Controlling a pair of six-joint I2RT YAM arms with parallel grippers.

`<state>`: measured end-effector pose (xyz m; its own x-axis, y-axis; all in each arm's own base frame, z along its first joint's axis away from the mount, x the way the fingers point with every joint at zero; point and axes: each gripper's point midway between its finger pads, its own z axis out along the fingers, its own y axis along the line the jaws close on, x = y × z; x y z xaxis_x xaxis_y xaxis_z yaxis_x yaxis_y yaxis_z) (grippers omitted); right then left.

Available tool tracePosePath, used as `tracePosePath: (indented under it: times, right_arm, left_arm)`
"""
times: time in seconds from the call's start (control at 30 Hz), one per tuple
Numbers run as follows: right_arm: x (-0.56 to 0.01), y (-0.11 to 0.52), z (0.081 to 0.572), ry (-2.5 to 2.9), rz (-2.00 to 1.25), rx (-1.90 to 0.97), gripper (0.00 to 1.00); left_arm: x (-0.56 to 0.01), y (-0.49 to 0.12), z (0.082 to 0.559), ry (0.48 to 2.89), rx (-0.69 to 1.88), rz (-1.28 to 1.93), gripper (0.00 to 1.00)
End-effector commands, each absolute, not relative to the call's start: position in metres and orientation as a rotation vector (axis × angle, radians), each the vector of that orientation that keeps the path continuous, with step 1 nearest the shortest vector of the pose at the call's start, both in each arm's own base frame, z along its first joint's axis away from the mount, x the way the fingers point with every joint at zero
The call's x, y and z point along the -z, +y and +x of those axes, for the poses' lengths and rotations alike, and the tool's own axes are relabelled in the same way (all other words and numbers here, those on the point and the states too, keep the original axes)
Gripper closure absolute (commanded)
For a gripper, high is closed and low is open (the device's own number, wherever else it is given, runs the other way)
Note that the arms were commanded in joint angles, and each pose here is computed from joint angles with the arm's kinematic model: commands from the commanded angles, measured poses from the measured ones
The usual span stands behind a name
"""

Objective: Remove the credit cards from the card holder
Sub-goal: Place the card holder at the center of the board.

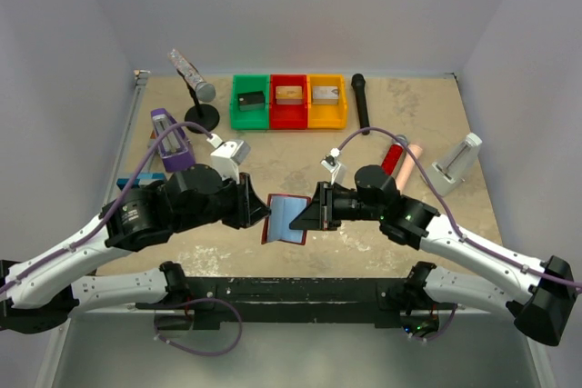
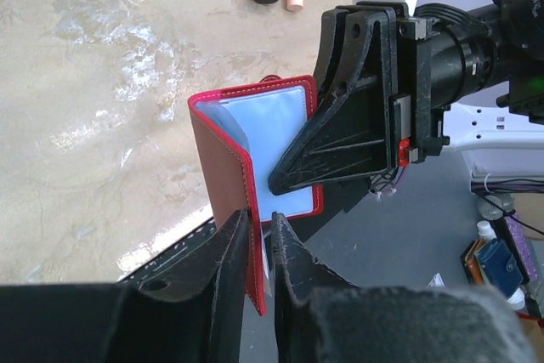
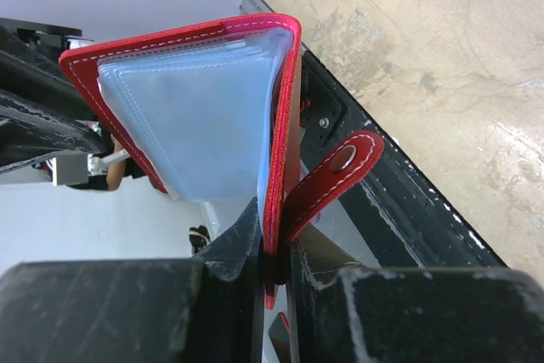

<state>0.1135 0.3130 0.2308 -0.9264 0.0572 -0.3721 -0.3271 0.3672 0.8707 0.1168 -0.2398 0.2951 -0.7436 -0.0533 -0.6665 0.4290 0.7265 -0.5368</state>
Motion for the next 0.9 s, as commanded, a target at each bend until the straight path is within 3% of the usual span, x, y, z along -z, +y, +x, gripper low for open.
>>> tracePosePath:
  times: [0.0,0.17,0.37,0.87]
  right_arm:
    - [-0.254,0.314,0.115,2.173,-0.273,-1.627,0.91]
    - [-0.267,0.315,0.111,2.095,-0.326,-1.675,1.00]
    - [-0.279,0.313,0.103,2.040,-0.387,-1.716,1.00]
    - [-0.276,0.310,0.103,2.047,-0.375,-1.703,1.00]
  left_arm:
    - [-0.301,-0.249,0.114,2.223,0.985,0.290,0.77]
    - [-0.299,-0.253,0.113,2.227,0.996,0.305,0.74]
    - [-0.299,-0.257,0.111,2.199,1.046,0.302,0.68]
    - [-0.309,-0.247,0.110,2.129,1.099,0.261,0.69]
